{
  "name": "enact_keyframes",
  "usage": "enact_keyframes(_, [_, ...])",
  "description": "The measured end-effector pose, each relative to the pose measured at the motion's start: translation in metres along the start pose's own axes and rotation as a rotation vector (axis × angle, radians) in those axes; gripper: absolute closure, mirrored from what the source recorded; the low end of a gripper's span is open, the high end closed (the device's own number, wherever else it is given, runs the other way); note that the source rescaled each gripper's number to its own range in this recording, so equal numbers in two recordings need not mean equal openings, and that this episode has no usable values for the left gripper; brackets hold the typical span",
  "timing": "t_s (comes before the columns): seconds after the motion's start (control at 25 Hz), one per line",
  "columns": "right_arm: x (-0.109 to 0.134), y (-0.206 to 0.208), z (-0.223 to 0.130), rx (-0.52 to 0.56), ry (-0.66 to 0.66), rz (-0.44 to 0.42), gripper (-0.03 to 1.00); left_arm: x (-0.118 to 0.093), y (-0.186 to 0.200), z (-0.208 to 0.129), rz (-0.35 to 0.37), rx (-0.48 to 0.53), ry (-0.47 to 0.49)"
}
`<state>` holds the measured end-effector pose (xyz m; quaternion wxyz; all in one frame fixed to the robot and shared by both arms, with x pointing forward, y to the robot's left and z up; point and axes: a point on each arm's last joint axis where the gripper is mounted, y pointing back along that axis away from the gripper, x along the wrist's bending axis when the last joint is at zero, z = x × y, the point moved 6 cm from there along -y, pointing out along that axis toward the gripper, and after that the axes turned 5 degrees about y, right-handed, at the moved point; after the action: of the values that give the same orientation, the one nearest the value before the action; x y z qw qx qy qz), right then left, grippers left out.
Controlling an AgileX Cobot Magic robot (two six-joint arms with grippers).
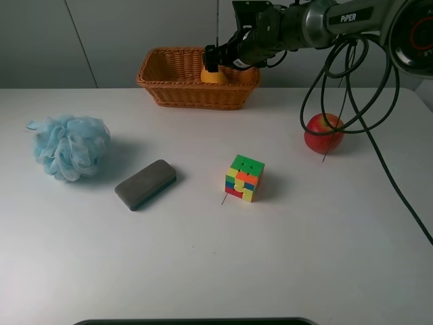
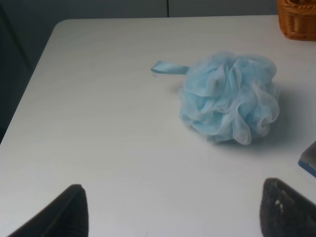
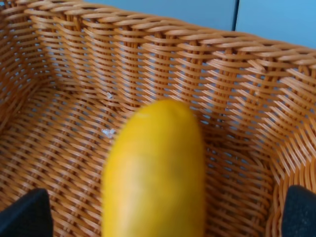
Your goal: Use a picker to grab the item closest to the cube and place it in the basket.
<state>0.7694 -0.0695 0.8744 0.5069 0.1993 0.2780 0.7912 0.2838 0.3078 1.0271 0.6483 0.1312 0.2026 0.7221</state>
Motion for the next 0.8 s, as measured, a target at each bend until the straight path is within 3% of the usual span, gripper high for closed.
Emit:
enact_keyframes(0.24, [0.000, 0.001, -0.001, 0.009, 0.000, 0.002, -0.03, 0.000, 0.000, 0.000, 0.000, 0.000, 0.000])
enact_keyframes(0.4, [0.002, 0.022, 0.017, 0.007, 0.026, 0.005, -0.03, 0.000, 0.000, 0.000, 0.000, 0.000, 0.000])
enact_keyframes(0.6, [0.002, 0.097, 0.064, 0.010, 0.130, -0.017, -0.03, 0.000, 0.000, 0.000, 0.000, 0.000, 0.000])
enact_keyframes(0.8, [-0.010, 0.197, 0.076, 0.174, 0.219, -0.088, -0.03, 0.000, 0.000, 0.000, 0.000, 0.000, 0.000])
